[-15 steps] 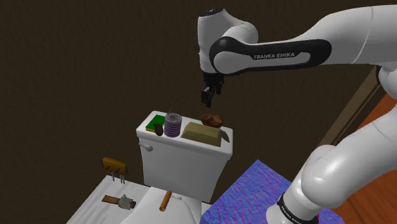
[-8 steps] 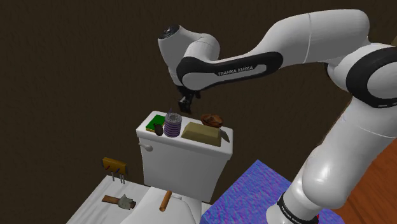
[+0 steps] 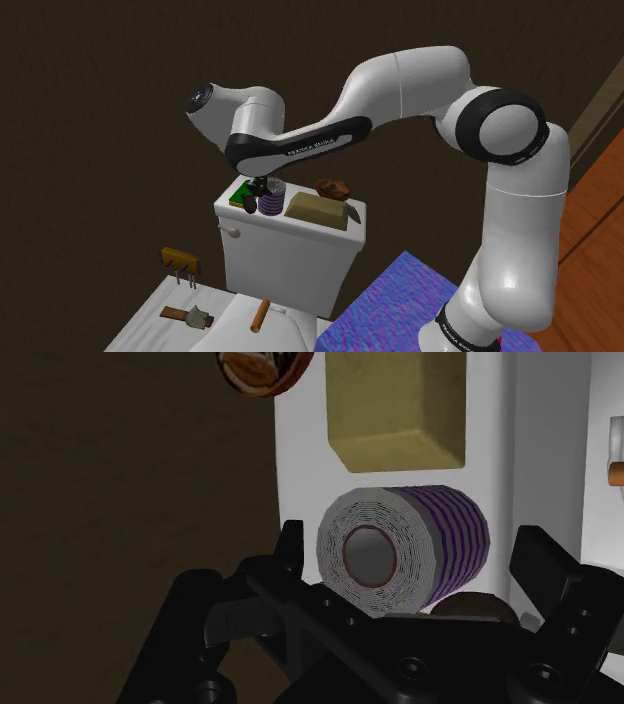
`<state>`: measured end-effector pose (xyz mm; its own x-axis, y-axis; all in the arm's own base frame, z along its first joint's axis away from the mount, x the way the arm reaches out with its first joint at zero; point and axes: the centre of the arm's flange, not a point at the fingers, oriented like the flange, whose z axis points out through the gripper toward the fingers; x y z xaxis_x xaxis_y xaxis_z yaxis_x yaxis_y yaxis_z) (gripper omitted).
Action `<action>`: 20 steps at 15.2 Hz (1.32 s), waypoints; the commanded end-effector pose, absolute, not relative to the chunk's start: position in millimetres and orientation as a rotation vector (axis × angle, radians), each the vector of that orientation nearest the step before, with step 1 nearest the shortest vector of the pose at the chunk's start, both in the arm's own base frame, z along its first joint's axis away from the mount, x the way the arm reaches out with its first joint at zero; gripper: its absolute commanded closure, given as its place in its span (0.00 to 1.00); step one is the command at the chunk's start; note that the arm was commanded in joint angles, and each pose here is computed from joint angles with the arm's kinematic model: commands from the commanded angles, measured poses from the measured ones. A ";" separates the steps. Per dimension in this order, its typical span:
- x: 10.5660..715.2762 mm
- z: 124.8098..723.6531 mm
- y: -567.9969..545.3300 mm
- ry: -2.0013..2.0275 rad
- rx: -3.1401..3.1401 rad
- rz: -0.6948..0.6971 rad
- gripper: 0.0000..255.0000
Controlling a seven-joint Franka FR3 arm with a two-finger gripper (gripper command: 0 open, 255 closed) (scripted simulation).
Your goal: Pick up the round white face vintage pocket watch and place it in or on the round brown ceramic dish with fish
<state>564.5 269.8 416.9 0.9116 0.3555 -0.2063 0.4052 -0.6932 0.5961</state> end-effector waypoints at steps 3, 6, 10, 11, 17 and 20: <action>591.3 371.9 306.2 0.581 2.304 -0.121 0.00; 609.6 336.4 331.0 0.610 2.233 -0.137 0.00; 631.7 287.5 360.6 0.646 2.140 -0.158 0.00; 632.3 284.3 356.5 0.646 2.140 -0.158 0.00; 636.0 264.9 331.8 0.646 2.140 -0.158 0.00; 636.4 263.0 329.4 0.646 2.140 -0.158 0.00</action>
<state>636.2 330.2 263.8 0.8572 0.3908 -0.3353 0.5016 -0.4862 0.7156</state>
